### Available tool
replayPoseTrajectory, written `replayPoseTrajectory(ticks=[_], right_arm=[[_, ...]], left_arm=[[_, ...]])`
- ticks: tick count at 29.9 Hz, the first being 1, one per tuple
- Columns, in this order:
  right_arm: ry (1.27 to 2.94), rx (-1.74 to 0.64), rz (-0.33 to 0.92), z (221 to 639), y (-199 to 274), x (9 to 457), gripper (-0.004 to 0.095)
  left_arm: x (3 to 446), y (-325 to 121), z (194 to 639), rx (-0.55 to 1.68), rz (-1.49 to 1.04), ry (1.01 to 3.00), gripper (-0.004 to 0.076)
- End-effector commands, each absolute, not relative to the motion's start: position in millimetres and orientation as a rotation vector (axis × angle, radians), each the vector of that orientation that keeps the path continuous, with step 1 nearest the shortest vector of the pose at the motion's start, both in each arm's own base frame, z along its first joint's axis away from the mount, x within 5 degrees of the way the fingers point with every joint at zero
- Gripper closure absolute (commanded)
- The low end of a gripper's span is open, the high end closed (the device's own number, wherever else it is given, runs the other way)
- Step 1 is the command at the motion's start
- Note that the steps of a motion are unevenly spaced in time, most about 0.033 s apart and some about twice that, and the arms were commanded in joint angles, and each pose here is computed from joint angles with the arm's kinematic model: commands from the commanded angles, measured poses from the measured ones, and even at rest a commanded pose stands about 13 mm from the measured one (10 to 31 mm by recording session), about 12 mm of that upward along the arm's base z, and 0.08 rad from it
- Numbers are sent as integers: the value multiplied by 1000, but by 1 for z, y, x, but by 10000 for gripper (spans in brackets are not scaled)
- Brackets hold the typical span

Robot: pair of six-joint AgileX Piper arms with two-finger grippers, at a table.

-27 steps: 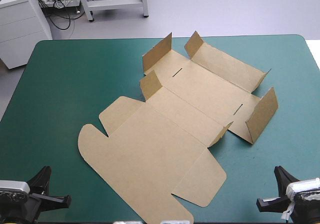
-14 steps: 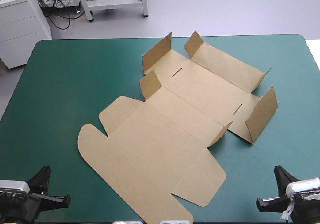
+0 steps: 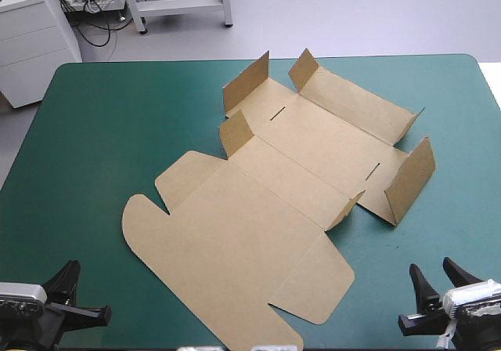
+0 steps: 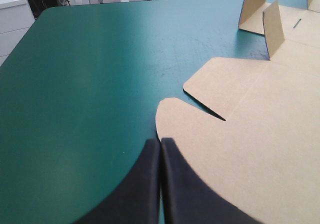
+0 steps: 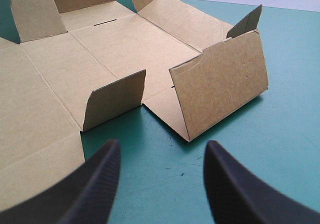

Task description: Fold the box

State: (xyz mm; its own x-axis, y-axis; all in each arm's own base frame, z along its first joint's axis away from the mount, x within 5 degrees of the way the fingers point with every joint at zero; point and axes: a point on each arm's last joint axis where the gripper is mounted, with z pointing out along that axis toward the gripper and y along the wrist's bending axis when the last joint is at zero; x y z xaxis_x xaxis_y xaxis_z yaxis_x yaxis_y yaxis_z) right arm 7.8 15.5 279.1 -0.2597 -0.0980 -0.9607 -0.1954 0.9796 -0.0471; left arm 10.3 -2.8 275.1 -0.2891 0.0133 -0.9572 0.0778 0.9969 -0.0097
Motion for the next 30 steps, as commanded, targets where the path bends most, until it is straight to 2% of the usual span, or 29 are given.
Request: replayPoseTrajectory(ticks=[1,4,9,15,21,30], right_arm=[[1716,-188,80,294,15,1,186],[1720,-175,82,294,14,1,112],[1733,-94,144,294,13,3,110],[1772,152,347,302,14,12,110],[1783,228,397,331,13,35,114],[2056,343,479,357,18,113,116]], left_arm=[[7,-3,288,67,-78,1754,756],[7,-3,288,67,-78,1754,756],[7,-3,288,67,-78,1754,756],[7,-3,288,67,-78,1754,756],[7,-3,288,67,-78,1754,756],[7,-3,288,67,-78,1754,756]])
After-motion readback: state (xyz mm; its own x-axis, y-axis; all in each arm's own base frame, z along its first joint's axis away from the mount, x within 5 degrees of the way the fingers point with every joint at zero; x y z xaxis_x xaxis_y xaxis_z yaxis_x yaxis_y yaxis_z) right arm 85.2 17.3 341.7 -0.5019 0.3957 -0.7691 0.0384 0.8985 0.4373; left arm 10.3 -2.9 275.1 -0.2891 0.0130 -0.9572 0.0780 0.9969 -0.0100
